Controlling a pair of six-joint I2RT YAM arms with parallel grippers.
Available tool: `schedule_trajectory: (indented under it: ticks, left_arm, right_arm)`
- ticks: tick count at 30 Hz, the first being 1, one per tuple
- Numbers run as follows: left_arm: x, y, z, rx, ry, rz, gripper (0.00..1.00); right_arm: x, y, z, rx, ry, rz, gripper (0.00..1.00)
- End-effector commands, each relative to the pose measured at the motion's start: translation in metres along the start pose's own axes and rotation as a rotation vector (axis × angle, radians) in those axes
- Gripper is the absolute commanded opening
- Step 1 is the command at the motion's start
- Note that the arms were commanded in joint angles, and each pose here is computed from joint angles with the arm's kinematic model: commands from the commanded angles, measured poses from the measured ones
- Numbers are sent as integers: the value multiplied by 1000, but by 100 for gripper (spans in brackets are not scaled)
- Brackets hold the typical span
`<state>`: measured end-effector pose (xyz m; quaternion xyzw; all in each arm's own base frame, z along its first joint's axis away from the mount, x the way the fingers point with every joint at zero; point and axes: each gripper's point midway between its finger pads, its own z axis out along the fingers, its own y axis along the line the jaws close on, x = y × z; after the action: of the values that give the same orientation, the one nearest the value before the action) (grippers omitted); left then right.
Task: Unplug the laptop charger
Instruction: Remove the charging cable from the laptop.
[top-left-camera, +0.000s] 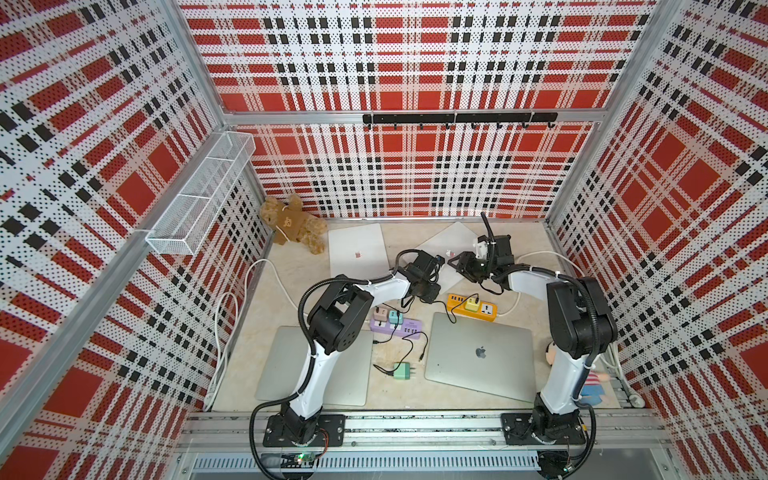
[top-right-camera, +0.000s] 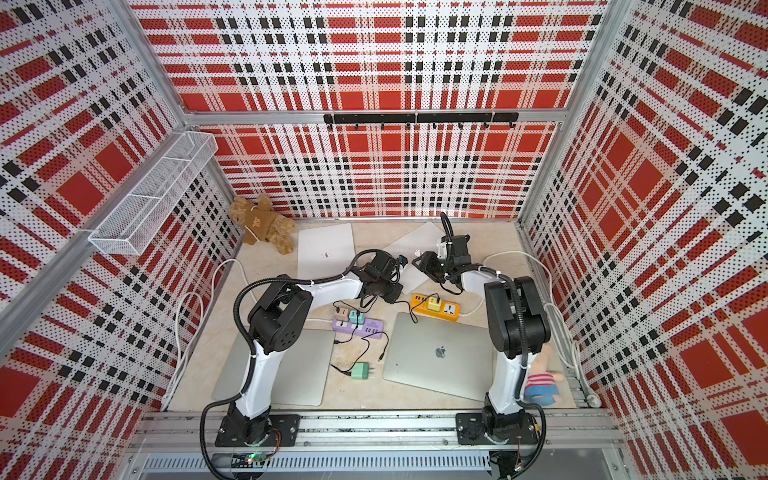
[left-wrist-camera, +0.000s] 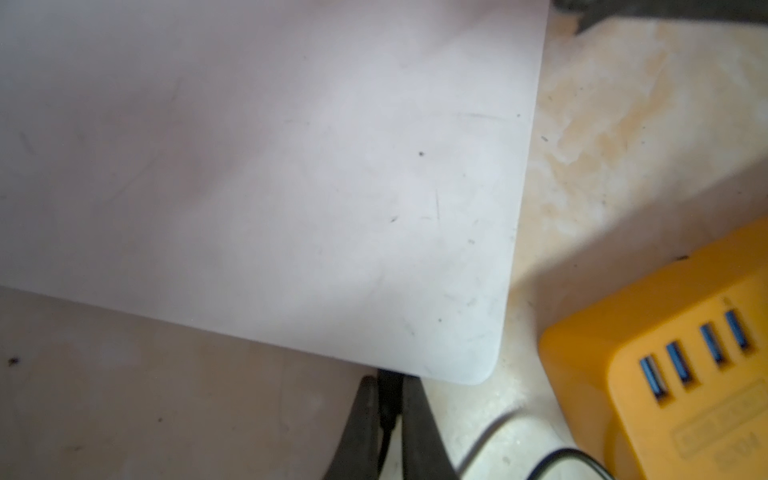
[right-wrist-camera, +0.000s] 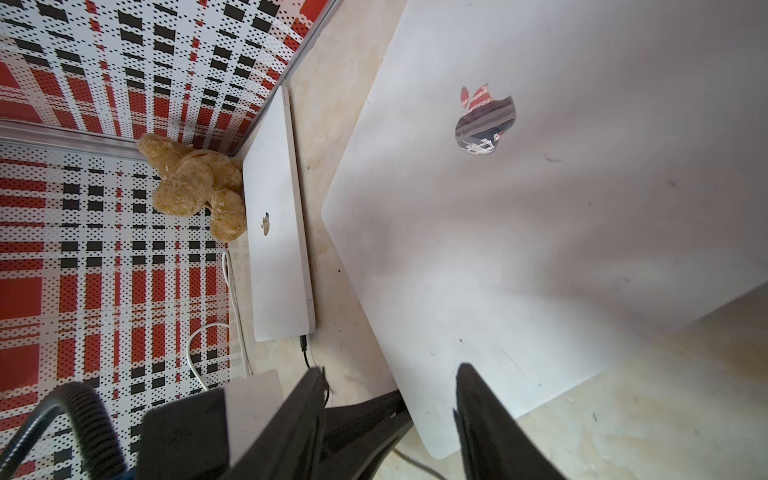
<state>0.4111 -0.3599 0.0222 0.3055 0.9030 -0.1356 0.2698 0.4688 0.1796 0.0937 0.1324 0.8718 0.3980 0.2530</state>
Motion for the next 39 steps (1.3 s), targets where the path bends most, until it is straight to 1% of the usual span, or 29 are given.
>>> schedule_trajectory:
  ticks: [1,6,9,11,14,18,23,27,31,33,39]
  left_arm:
    - [14,1,7,-32,28,-23,6]
    - [15,3,7,-34,32,-50,6]
    - [15,4,8,-13,36,-107,6]
    - [14,4,7,-6,36,-117,6]
    - [12,3,5,-18,34,-77,6]
    - [12,-2,4,-27,55,11,7]
    - [16,0,3,-55,80,47,7]
    - [19,8,2,-97,87,12,7]
    - [19,8,0,-71,83,-66,7]
    - [19,6,0,-49,84,-78,7]
    - [15,-1,-4,-81,83,71,9]
  right_arm:
    - [0,-10,6,0,2,22,51]
    - [7,-20,13,8,18,41,51]
    - [9,-25,17,11,25,49,50]
    - [12,-29,20,17,35,55,50]
    - [16,-36,23,28,45,64,50]
    - [22,-45,27,43,59,71,50]
    - [25,-53,30,65,65,76,49]
    - [26,-57,30,79,59,81,49]
    - [27,-59,28,85,44,80,48]
    - [27,-59,28,85,46,81,48]
    - [29,-60,26,94,49,81,48]
